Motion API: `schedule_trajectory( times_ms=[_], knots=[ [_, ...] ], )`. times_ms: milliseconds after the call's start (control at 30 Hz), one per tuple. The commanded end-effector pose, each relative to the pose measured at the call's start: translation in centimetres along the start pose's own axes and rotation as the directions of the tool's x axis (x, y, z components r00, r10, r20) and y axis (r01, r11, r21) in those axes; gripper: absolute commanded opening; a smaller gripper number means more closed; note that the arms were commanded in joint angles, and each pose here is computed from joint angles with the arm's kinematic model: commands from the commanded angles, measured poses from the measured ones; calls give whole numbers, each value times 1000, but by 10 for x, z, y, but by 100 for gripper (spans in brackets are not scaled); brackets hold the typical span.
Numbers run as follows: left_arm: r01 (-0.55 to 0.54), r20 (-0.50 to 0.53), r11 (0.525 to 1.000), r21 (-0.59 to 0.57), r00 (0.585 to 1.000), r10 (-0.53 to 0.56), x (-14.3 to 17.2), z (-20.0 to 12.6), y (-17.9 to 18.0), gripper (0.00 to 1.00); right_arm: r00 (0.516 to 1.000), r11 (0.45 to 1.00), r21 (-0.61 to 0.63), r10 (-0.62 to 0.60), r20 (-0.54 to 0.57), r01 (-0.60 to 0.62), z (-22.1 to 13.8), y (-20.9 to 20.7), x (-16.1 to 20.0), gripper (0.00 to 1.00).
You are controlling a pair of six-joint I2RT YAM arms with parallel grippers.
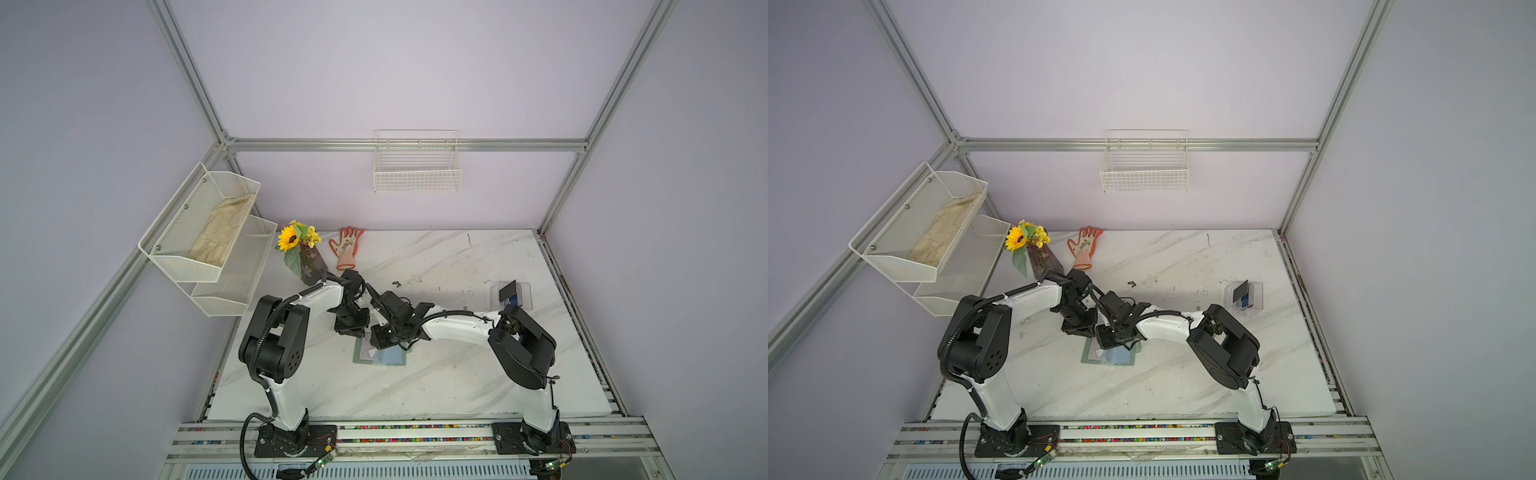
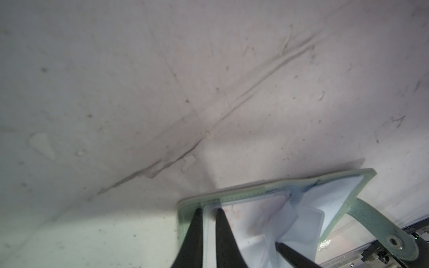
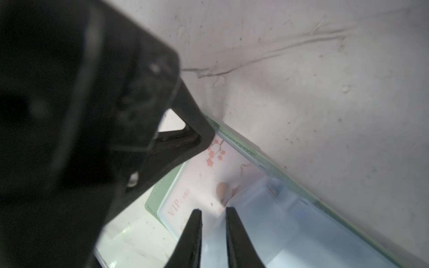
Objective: Insert credit cards into a card holder
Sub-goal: Turn over the card slot in the card holder.
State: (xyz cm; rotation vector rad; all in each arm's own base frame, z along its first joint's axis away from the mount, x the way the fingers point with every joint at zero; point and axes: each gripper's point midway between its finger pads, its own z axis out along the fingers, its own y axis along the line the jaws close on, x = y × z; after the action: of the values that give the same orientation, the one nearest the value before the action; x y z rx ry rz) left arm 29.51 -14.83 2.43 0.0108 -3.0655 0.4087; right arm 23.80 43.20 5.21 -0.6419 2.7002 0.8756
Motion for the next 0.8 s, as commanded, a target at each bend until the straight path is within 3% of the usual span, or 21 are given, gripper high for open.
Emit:
schedule_trajectory(
  times_ms=[0, 200, 333, 467, 567, 767],
  knots=[
    [18, -46, 1000, -10, 999, -18, 8, 23, 7, 13, 999, 977, -207, -53, -8, 50, -14, 45, 9, 26],
    [18, -49, 1000, -9, 999, -18, 6, 26, 6, 13, 995, 922, -376, -96, 11, 93, -43, 76, 16, 31],
    [17, -53, 1000, -5, 998, -17, 4, 27, 5, 13, 993, 916, -384, -115, 19, 113, -52, 79, 18, 37],
    [16, -54, 1000, -5, 998, -17, 4, 28, 5, 13, 992, 948, -293, -121, 30, 124, -51, 66, 15, 38],
    [15, -55, 1000, -6, 998, -16, 4, 28, 6, 13, 998, 992, -127, -16, 67, 24, -51, 34, 8, 37],
    [17, -60, 1000, -3, 998, -17, 4, 29, 5, 13, 993, 999, -21, 46, 107, -44, -53, 7, 10, 39]
  ],
)
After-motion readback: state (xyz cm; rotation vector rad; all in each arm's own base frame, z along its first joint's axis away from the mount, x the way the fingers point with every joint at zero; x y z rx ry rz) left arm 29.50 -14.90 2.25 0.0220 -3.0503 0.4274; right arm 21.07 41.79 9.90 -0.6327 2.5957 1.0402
